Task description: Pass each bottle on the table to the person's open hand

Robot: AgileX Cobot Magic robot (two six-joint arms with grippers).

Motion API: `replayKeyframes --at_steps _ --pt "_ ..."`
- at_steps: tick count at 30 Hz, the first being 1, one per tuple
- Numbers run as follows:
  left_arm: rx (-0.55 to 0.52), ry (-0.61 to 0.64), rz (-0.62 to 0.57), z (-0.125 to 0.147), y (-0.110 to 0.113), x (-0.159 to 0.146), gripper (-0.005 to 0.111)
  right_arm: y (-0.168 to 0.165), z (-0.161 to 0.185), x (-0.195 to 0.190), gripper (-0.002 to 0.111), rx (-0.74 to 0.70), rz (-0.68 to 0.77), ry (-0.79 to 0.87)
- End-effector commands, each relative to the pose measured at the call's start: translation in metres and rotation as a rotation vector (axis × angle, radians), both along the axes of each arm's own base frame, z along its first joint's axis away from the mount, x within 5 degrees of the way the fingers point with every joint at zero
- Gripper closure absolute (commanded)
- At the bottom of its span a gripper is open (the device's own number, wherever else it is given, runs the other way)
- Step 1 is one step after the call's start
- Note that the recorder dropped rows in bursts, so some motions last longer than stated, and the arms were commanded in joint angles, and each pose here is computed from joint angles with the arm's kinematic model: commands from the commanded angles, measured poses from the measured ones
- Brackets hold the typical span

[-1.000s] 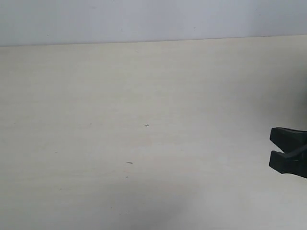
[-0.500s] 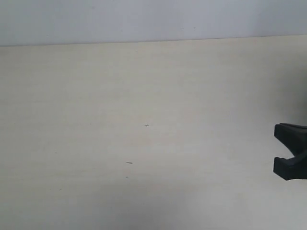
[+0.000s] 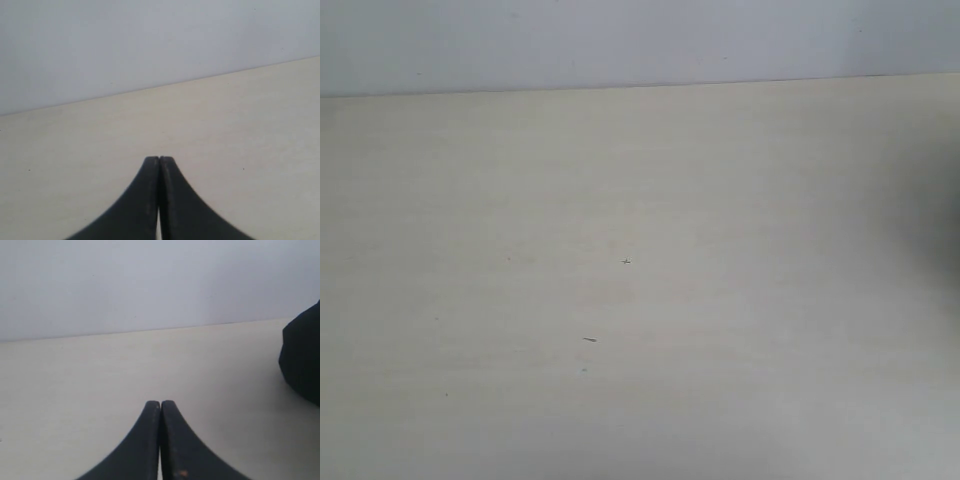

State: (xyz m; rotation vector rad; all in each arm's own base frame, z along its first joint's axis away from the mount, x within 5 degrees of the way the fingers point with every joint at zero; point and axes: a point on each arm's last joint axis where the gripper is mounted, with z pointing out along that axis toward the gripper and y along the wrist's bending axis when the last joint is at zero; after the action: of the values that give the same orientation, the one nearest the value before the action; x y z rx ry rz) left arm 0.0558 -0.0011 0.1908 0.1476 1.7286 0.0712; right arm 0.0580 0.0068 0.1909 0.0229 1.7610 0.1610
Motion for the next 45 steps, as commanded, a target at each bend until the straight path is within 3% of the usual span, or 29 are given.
replayKeyframes --at_steps 1,11,16,21,27,45 --pt "-0.007 -0.001 -0.006 0.0 0.0 0.0 0.106 -0.003 -0.002 -0.003 0.108 -0.015 -0.053 -0.011" --pt "-0.007 0.002 -0.006 -0.001 0.0 -0.001 0.106 -0.003 -0.002 -0.003 0.108 -0.011 -0.058 -0.008" --pt "-0.007 0.002 -0.006 -0.001 0.0 -0.001 0.106 -0.005 0.008 -0.002 0.108 0.033 -0.076 -0.11" --pt "-0.007 0.003 -0.006 -0.001 0.0 -0.001 0.106 -0.007 0.011 -0.002 0.108 -0.034 -0.091 -0.148" --pt "-0.007 0.003 -0.006 -0.001 0.0 -0.001 0.106 -0.008 0.011 -0.002 0.108 -0.091 -0.101 -0.151" --pt "-0.007 0.003 -0.006 -0.001 0.0 -0.001 0.106 -0.007 0.01 -0.002 0.108 -0.035 -0.1 -0.144"
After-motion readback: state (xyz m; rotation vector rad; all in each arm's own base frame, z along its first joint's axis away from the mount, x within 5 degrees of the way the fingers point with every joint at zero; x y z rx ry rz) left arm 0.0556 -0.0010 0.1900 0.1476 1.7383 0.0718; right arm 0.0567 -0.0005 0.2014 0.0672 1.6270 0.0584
